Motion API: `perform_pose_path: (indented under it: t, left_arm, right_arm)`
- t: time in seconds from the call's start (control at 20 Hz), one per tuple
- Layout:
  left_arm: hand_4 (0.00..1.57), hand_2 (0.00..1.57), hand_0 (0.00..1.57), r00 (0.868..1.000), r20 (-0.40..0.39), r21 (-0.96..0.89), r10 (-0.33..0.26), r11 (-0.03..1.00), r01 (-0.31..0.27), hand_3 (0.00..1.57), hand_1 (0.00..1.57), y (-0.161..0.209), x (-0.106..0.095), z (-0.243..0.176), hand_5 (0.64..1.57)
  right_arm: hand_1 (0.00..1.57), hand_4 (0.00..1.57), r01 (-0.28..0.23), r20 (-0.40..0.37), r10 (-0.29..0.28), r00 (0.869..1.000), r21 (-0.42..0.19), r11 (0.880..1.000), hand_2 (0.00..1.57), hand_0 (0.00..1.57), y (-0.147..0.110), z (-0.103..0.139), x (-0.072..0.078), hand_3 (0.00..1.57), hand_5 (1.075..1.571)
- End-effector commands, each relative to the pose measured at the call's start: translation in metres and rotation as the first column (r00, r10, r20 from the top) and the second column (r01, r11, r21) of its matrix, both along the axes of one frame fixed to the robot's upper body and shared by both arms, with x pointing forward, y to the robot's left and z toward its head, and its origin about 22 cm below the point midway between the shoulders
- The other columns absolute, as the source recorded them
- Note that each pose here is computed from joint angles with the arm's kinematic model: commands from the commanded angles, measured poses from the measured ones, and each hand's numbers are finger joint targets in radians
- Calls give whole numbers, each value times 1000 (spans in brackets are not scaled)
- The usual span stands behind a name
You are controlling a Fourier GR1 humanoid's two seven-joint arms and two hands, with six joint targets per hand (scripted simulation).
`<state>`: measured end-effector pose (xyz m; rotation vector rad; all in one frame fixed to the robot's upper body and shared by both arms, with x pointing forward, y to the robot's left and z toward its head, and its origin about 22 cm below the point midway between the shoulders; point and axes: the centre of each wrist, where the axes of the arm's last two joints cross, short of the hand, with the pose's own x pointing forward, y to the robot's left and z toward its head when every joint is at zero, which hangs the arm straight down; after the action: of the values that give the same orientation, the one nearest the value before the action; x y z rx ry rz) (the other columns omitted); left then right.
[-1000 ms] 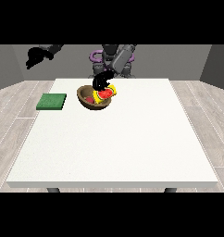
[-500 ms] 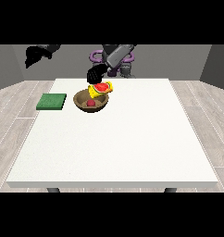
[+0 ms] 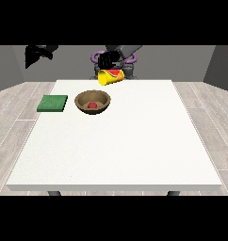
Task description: Pick the cup and pour the ball into the bowl, then pick the bowl and place it on the pad
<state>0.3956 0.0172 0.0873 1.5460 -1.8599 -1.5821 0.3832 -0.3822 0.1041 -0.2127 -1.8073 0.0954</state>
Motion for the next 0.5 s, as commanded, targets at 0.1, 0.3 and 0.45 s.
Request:
perform_pose_path:
  t: [0.1, 0.3, 0.45]
  left_arm:
    - [1190, 1571, 1522, 999, 31, -336, -17, 941, 26, 1571, 1522, 44, 23, 61, 1484]
    - [1274, 1571, 1534, 999, -17, -513, -49, 858, 33, 1571, 1534, 82, 30, 69, 1449]
    - [1389, 1571, 1503, 988, -131, -619, -76, 785, -21, 1571, 1503, 98, 23, 27, 1397]
  right_arm:
    - [0, 570, 97, -3, -97, 995, -7, 995, 464, 0, -24, -15, -15, 630, 1564]
    - [0, 578, 100, 30, -100, 995, 6, 995, 473, 0, -21, -12, -14, 656, 1566]
    - [0, 589, 45, -3, -45, 999, 11, 999, 507, 0, 18, 6, 5, 723, 1569]
